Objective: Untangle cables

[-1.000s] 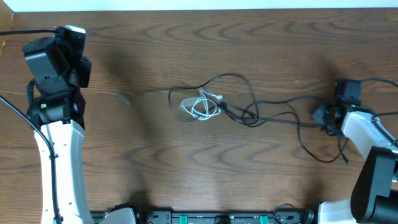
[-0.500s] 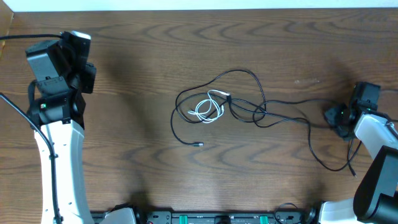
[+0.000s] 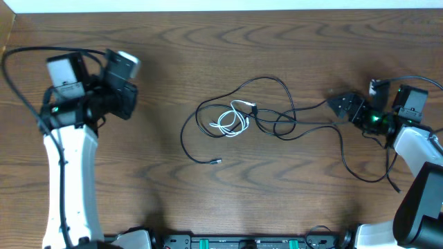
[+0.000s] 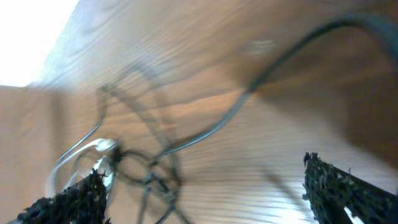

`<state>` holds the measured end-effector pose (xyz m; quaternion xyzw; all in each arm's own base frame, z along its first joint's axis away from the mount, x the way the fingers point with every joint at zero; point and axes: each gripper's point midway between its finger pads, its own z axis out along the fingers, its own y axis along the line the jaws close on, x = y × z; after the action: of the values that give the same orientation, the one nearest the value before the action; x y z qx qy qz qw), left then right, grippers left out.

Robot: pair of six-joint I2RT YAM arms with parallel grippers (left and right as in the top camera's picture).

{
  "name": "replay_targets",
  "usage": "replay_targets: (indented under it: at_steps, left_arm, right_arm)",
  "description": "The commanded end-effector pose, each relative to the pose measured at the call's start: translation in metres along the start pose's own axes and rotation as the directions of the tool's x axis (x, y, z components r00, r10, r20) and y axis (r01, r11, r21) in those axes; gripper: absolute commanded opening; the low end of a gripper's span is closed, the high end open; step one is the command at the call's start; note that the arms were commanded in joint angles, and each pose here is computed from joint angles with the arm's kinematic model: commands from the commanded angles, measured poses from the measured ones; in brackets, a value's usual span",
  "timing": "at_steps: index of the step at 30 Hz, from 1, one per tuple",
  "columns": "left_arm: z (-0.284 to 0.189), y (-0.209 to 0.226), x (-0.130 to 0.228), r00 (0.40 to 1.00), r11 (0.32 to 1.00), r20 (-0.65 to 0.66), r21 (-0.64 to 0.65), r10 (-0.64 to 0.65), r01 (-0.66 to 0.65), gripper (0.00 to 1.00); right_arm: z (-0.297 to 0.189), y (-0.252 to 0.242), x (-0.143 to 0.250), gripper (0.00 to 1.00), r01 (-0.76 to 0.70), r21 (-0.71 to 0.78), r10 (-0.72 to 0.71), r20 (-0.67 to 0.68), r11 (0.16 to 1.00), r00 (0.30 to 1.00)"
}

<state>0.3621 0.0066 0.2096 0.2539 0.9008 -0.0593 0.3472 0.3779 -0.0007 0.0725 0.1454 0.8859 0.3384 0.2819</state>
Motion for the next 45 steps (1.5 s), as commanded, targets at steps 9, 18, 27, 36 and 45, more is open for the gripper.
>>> replay_targets:
  at_steps: [9, 18, 27, 36, 45]
  left_arm:
    - [0.038, -0.077, -0.008, 0.959, 0.927, 0.003, 0.256, 0.282, -0.273, 0.08]
    - [0.038, -0.088, -0.005, 0.957, 0.917, -0.01, 0.288, 0.291, -0.276, 0.07]
    - [0.039, -0.098, -0.006, 0.952, 0.906, -0.007, 0.309, 0.306, -0.289, 0.08]
    - [0.042, -0.105, -0.006, 0.948, 0.897, -0.007, 0.325, 0.319, -0.299, 0.08]
    - [0.045, -0.105, -0.004, 0.949, 0.896, -0.015, 0.332, 0.316, -0.294, 0.07]
  right_arm:
    - [0.011, 0.075, 0.005, 0.99, 0.213, -0.301, -0.221, 0.009, 0.93, 0.975]
    - [-0.015, 0.101, -0.049, 0.99, 0.293, -0.245, -0.258, 0.165, 0.924, 0.952]
    - [-0.054, 0.116, -0.105, 0.99, 0.215, -0.084, -0.175, 0.342, 0.973, 0.923]
    - [-0.039, 0.073, -0.051, 0.99, -0.129, 0.033, 0.123, 0.136, 0.991, 0.983]
    - [-0.037, 0.138, 0.016, 0.99, -0.241, -0.242, 0.188, -0.224, 0.94, 0.956]
